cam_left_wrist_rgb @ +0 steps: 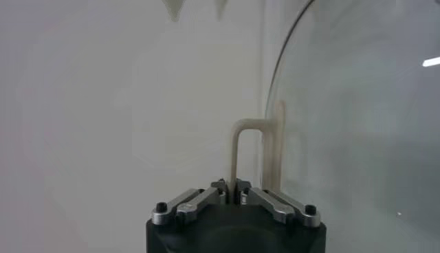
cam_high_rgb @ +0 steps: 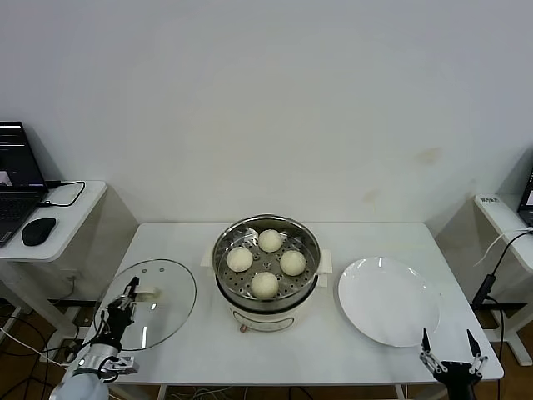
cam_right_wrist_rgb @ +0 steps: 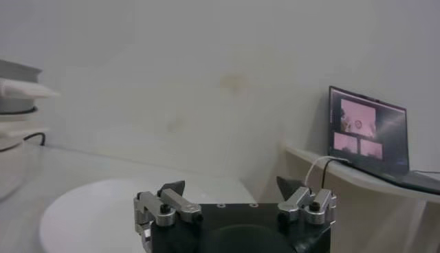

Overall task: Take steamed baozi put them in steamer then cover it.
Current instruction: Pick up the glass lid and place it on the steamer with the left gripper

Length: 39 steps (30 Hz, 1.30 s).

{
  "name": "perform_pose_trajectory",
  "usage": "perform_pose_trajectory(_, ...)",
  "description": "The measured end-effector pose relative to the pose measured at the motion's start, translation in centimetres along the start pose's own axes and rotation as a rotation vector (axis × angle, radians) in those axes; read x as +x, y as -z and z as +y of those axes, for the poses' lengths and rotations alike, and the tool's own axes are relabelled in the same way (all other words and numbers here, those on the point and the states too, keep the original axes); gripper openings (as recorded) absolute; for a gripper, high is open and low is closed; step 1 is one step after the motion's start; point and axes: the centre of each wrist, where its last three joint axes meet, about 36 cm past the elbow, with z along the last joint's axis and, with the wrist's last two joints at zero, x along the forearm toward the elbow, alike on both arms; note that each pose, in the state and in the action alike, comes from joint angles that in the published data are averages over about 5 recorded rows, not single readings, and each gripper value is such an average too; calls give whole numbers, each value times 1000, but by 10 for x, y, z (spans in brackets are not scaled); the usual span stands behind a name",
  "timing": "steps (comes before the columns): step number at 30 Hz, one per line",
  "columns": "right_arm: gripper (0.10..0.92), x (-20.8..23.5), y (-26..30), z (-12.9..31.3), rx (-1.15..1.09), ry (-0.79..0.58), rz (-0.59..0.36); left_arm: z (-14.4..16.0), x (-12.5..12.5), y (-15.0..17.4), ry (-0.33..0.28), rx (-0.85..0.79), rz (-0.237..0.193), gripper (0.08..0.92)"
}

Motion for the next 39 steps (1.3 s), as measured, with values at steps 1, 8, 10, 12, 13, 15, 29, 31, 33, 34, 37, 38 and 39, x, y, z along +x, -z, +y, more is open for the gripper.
perform_pose_trajectory(1,823,0,0,0,1,3,-2,6,2,1,8,0,6,143)
perform_pose_trajectory(8,823,-1,2,3,9,28,-9,58,10,13,51,14,58,143)
perform_pose_trajectory(10,823,-2,2,5,11,35,-10,75,9,21,65,27,69,143)
perform_pose_trajectory(12,823,-2,1,6,13,41,-11,92,8,29,78,43,77,143)
perform_pose_trajectory(13,823,-3,1,7,14,44,-11,101,8,34,85,52,79,143)
perform_pose_trajectory(15,823,-3,0,9,16,49,-11,116,7,44,96,71,77,143)
perform_pose_trajectory(29,823,-2,-14,35,28,60,1,149,-20,117,94,154,-46,143)
perform_pose_trajectory(31,823,-2,-16,38,34,60,4,149,-26,129,89,155,-63,143)
perform_pose_trajectory(33,823,-2,-18,40,41,58,5,150,-33,142,86,152,-77,143)
perform_pose_trajectory(34,823,-2,-19,40,46,57,5,151,-36,149,85,149,-83,143)
perform_pose_trajectory(37,823,-3,-20,42,57,51,2,154,-43,169,84,134,-98,143)
perform_pose_trajectory(38,823,-3,-20,43,60,50,1,154,-45,176,82,126,-101,143)
perform_pose_trajectory(39,823,-3,-21,44,61,48,1,155,-47,182,79,118,-102,143)
